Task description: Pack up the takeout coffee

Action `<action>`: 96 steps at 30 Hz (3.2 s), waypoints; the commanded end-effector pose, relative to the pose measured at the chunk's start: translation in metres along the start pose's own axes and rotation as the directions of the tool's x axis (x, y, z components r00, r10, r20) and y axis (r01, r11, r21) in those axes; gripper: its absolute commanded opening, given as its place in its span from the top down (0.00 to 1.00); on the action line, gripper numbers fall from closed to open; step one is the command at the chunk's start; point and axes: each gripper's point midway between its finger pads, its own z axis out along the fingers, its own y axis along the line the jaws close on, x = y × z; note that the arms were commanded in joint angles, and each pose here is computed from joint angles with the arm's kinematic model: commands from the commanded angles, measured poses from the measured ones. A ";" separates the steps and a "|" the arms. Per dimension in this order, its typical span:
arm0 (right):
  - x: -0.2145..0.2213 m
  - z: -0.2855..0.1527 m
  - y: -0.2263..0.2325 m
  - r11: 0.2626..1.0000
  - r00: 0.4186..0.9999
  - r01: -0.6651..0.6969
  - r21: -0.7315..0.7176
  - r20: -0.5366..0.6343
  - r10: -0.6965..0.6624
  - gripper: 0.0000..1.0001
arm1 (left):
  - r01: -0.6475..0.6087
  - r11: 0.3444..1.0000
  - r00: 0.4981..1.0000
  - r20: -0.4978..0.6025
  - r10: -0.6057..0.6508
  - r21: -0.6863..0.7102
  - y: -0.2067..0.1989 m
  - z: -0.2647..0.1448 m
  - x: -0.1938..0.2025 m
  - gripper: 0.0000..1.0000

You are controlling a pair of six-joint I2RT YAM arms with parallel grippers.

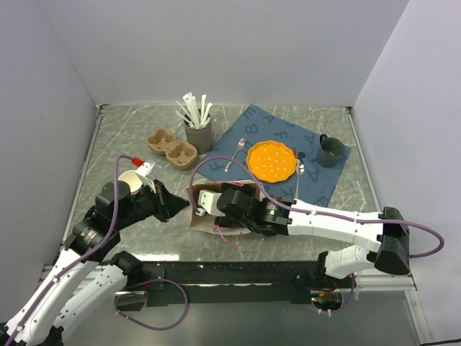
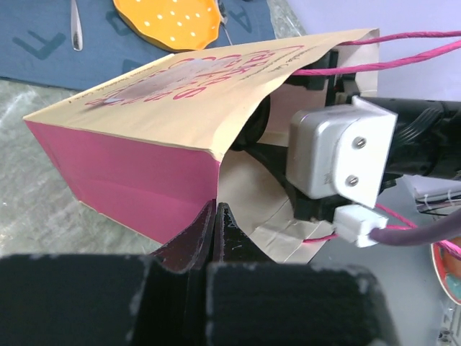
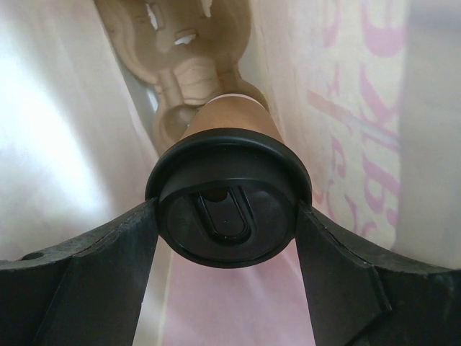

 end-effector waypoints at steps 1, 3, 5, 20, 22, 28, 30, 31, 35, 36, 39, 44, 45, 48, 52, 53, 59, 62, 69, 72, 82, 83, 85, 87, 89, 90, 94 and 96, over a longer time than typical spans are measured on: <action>-0.010 -0.005 -0.009 0.999 0.999 -0.030 0.016 0.020 0.029 0.59 | 0.017 0.998 0.999 0.034 -0.019 0.054 -0.009 0.003 -0.005 0.99; -0.007 -0.005 -0.010 0.999 0.999 -0.033 0.024 0.013 0.033 0.60 | 0.028 0.997 0.999 0.033 -0.031 0.072 -0.012 0.002 -0.003 0.99; -0.004 -0.003 -0.010 0.999 0.999 -0.035 0.034 0.002 0.035 0.60 | 0.044 0.996 0.998 0.035 -0.047 0.083 -0.014 0.001 -0.001 0.99; -0.002 -0.001 -0.017 0.995 0.998 -0.046 0.092 0.041 0.042 0.58 | 0.006 0.993 0.998 0.056 -0.013 0.119 -0.012 -0.007 0.014 0.99; -0.007 0.000 -0.017 0.995 0.997 -0.052 0.080 0.058 0.047 0.58 | 0.001 0.993 0.999 0.050 -0.007 0.118 -0.011 -0.006 0.016 0.99; -0.012 0.004 -0.009 0.998 0.996 -0.057 0.035 0.070 0.055 0.58 | 0.004 0.993 0.999 0.051 -0.010 0.117 -0.011 -0.006 0.017 0.99; -0.008 0.008 -0.006 0.998 0.997 -0.054 0.029 0.051 0.052 0.58 | 0.004 0.993 0.999 0.050 -0.010 0.118 -0.011 -0.006 0.016 0.99; -0.006 0.010 -0.008 0.998 0.998 -0.052 0.042 0.038 0.051 0.58 | 0.002 0.993 0.999 0.049 -0.008 0.120 -0.011 -0.007 0.017 0.99; -0.008 0.017 -0.013 0.996 0.997 -0.073 0.060 0.034 0.071 0.58 | 0.004 0.993 0.999 0.048 -0.009 0.121 -0.012 -0.007 0.017 0.99; -0.010 0.018 -0.014 0.995 0.996 -0.078 0.065 0.043 0.076 0.58 | 0.002 0.993 0.999 0.048 -0.008 0.122 -0.012 -0.007 0.017 0.99; -0.011 0.021 -0.014 0.995 0.995 -0.086 0.059 0.049 0.083 0.58 | 0.004 0.992 0.999 0.041 -0.009 0.124 -0.012 -0.006 0.018 0.99; -0.006 0.026 -0.017 0.991 0.993 -0.113 0.073 0.039 0.110 0.59 | 0.008 0.992 0.999 0.044 -0.013 0.122 -0.012 -0.006 0.018 0.99; -0.006 0.027 -0.018 0.990 0.992 -0.120 0.074 0.039 0.117 0.59 | 0.009 0.993 0.999 0.045 -0.015 0.120 -0.011 -0.006 0.018 0.99; -0.008 0.029 -0.017 0.990 0.991 -0.127 0.065 0.049 0.124 0.59 | 0.010 0.993 0.999 0.044 -0.015 0.119 -0.011 -0.007 0.018 0.99; -0.011 0.030 -0.012 0.990 0.989 -0.134 0.038 0.061 0.132 0.59 | 0.014 0.993 0.999 0.041 -0.019 0.114 -0.011 -0.006 0.018 0.99; -0.012 0.029 -0.012 0.990 0.988 -0.139 0.037 0.066 0.137 0.59 | 0.014 0.993 0.999 0.040 -0.019 0.115 -0.011 -0.006 0.019 0.99; -0.016 0.029 -0.011 0.986 0.983 -0.165 0.024 0.083 0.162 0.59 | 0.017 0.993 0.999 0.028 -0.020 0.115 -0.011 -0.005 0.021 0.99; -0.016 0.028 -0.011 0.988 0.984 -0.154 0.022 0.090 0.152 0.59 | 0.017 0.994 0.999 0.029 -0.020 0.109 -0.010 -0.005 0.020 0.99; -0.020 0.025 -0.014 0.997 0.988 -0.077 0.027 0.133 0.073 0.59 | 0.016 0.994 1.000 0.024 -0.019 0.111 -0.011 -0.005 0.021 0.99; -0.020 0.024 -0.016 0.999 0.990 -0.012 0.036 0.143 0.007 0.58 | 0.018 0.994 1.000 0.022 -0.020 0.110 -0.011 -0.004 0.022 0.99; -0.010 0.032 -0.014 0.993 0.984 0.115 0.030 0.137 -0.118 0.58 | 0.015 0.994 1.000 0.021 -0.018 0.112 -0.011 -0.005 0.022 0.99; -0.009 0.033 -0.014 0.993 0.984 0.117 0.024 0.133 -0.119 0.58 | 0.015 0.993 1.000 0.020 -0.018 0.114 -0.011 -0.005 0.022 0.99; -0.007 0.033 -0.012 0.991 0.983 0.131 0.015 0.125 -0.132 0.58 | 0.017 0.993 1.000 0.019 -0.019 0.113 -0.012 -0.004 0.022 0.99; -0.007 0.032 -0.014 0.992 0.985 0.123 0.019 0.119 -0.125 0.58 | 0.018 0.994 1.000 0.020 -0.021 0.110 -0.011 -0.005 0.022 0.99; -0.008 0.032 -0.013 0.993 0.985 0.119 0.012 0.124 -0.119 0.59 | 0.018 0.994 1.000 0.022 -0.020 0.110 -0.011 -0.005 0.022 0.99; -0.007 0.032 -0.012 0.992 0.985 0.123 0.007 0.122 -0.123 0.59 | 0.016 0.994 1.000 0.022 -0.018 0.109 -0.011 -0.005 0.022 0.99; -0.005 0.029 -0.015 0.993 0.988 0.115 0.011 0.107 -0.115 0.59 | 0.019 0.994 1.000 0.015 -0.020 0.107 -0.011 -0.004 0.023 0.99; -0.006 0.026 -0.019 0.993 0.987 0.114 0.024 0.111 -0.116 0.59 | 0.020 0.994 1.000 0.015 -0.022 0.107 -0.011 -0.004 0.023 0.99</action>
